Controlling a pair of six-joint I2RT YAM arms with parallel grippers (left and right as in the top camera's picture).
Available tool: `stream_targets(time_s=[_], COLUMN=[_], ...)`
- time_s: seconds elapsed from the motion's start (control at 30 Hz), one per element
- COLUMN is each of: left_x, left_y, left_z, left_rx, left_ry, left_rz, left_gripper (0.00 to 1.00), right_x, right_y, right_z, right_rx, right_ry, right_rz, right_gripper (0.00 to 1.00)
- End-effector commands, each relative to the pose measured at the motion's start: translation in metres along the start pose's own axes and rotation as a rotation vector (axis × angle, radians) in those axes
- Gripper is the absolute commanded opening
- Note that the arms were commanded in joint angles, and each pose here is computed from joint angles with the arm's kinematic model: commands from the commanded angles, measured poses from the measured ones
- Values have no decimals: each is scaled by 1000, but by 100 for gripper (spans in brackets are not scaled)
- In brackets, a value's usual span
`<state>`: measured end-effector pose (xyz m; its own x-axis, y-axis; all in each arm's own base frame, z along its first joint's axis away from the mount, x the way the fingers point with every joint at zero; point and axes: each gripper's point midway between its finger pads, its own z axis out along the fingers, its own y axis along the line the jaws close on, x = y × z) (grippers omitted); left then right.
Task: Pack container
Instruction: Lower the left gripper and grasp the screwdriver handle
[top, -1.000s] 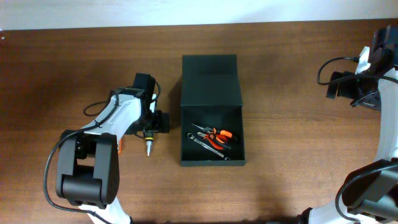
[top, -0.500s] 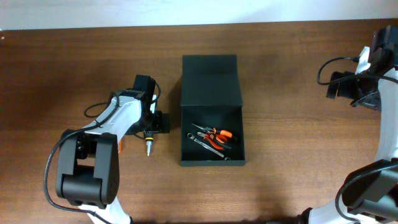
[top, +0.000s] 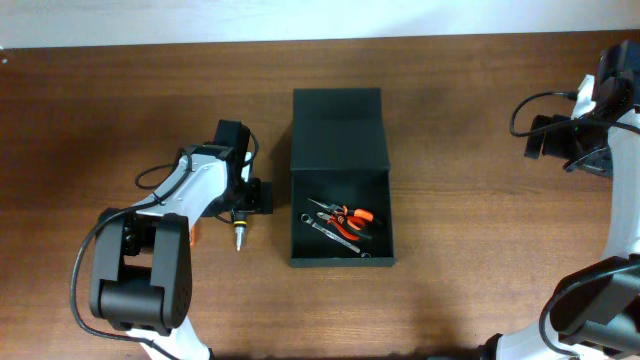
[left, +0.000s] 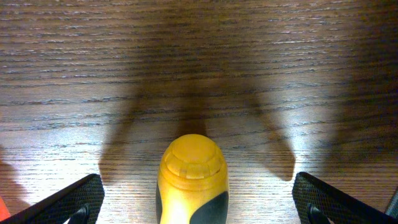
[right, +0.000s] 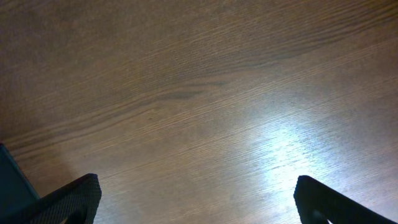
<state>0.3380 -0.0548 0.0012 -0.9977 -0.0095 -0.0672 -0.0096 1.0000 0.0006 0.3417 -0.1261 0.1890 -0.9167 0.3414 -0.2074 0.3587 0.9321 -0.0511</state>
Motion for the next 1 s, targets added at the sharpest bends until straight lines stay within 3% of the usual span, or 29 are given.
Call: stream_targets(time_s=[0.0, 0.7, 0.77, 0.8, 0.87, 0.97], left_x=[4, 15, 15, 15, 15, 14], left_y=[4, 6, 6, 6, 6, 6], left_z=[6, 12, 12, 12, 12, 12], left_rx=[-13, -18, -18, -18, -18, -17], left_ry=[18, 47, 47, 47, 45, 41], left_rz=[9, 6, 6, 6, 5, 5], left_gripper=[99, 99, 93, 77, 58, 49], right_x=[-1, -1, -1, -1, -1, -1], right_y=[-1, -1, -1, -1, -1, -1], right_z=[-3, -3, -3, -3, -3, -3], right_rx=[-2, -2, -2, -2, -2, -2], right_ry=[-10, -10, -10, -10, -10, -10], right_rz=[12, 12, 12, 12, 12, 12], right_gripper=[99, 99, 99, 99, 99, 99])
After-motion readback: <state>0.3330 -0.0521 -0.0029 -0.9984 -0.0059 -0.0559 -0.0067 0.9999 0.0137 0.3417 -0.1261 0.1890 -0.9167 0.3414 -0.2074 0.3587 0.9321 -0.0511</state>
